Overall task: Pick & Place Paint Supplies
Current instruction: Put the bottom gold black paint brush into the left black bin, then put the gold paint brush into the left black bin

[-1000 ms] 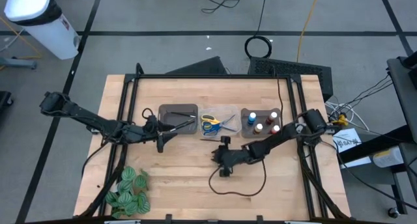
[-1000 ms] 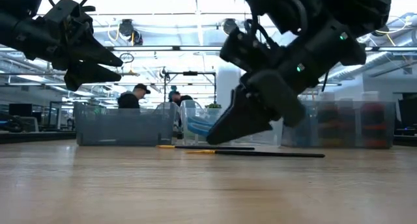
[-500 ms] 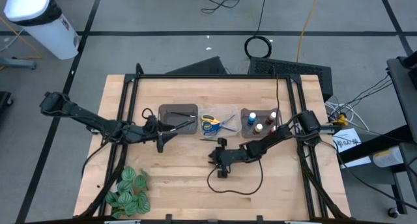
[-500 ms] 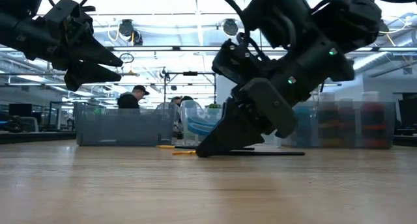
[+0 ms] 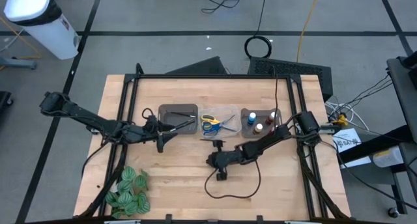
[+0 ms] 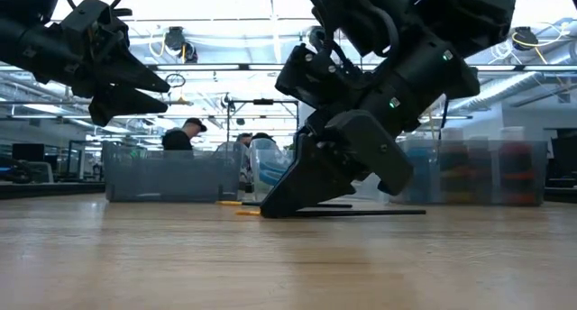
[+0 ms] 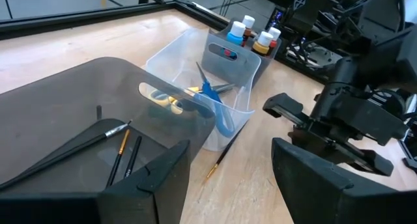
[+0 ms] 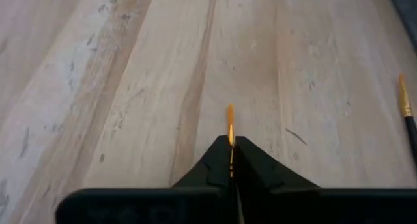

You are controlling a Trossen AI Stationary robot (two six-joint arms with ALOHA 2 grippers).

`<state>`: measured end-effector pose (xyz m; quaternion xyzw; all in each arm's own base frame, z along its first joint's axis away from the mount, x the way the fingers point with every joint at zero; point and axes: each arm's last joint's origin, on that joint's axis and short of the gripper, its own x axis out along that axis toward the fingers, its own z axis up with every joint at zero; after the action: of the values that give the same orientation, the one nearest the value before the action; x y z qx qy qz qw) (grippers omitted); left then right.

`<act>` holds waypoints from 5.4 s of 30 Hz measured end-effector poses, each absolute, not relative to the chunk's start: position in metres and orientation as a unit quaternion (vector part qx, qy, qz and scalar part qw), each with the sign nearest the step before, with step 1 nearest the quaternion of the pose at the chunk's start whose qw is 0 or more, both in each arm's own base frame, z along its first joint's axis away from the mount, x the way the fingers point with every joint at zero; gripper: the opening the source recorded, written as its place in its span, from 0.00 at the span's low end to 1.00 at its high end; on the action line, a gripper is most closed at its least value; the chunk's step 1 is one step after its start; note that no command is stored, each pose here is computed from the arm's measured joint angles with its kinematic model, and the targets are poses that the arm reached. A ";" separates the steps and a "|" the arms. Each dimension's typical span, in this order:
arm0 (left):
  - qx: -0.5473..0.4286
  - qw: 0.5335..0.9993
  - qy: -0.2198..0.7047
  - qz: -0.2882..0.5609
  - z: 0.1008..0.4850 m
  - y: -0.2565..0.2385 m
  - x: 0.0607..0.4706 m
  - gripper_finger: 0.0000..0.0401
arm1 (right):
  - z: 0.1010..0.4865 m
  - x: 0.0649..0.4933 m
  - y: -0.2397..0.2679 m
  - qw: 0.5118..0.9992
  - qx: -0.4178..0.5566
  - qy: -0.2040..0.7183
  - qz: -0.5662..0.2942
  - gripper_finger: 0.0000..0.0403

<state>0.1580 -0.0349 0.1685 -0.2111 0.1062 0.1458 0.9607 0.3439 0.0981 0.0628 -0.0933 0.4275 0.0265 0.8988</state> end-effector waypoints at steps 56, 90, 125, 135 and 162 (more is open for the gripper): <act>0.056 0.998 -0.012 -0.005 0.221 -0.130 0.326 0.56 | 0.251 0.340 0.124 0.990 -0.091 -0.086 0.070 0.00; 0.089 0.953 0.148 0.251 0.209 -0.081 0.218 0.04 | 0.250 0.338 0.130 0.988 -0.102 -0.082 0.080 0.07; -0.036 0.904 0.286 0.316 0.179 -0.034 0.197 0.37 | 0.233 0.343 0.121 0.995 -0.069 0.006 0.074 0.16; -0.061 0.916 0.250 0.307 0.186 -0.036 0.201 0.37 | 0.175 0.330 0.113 0.959 -0.082 0.271 -0.022 0.38; -0.067 0.922 0.257 0.282 0.186 -0.038 0.202 0.37 | 0.137 0.321 0.092 0.920 -0.074 0.380 -0.064 0.14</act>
<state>0.2025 -0.0379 0.1860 -0.0668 0.2566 0.2823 0.9220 0.3213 0.0925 0.1370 -0.0743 0.3802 -0.0643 0.9197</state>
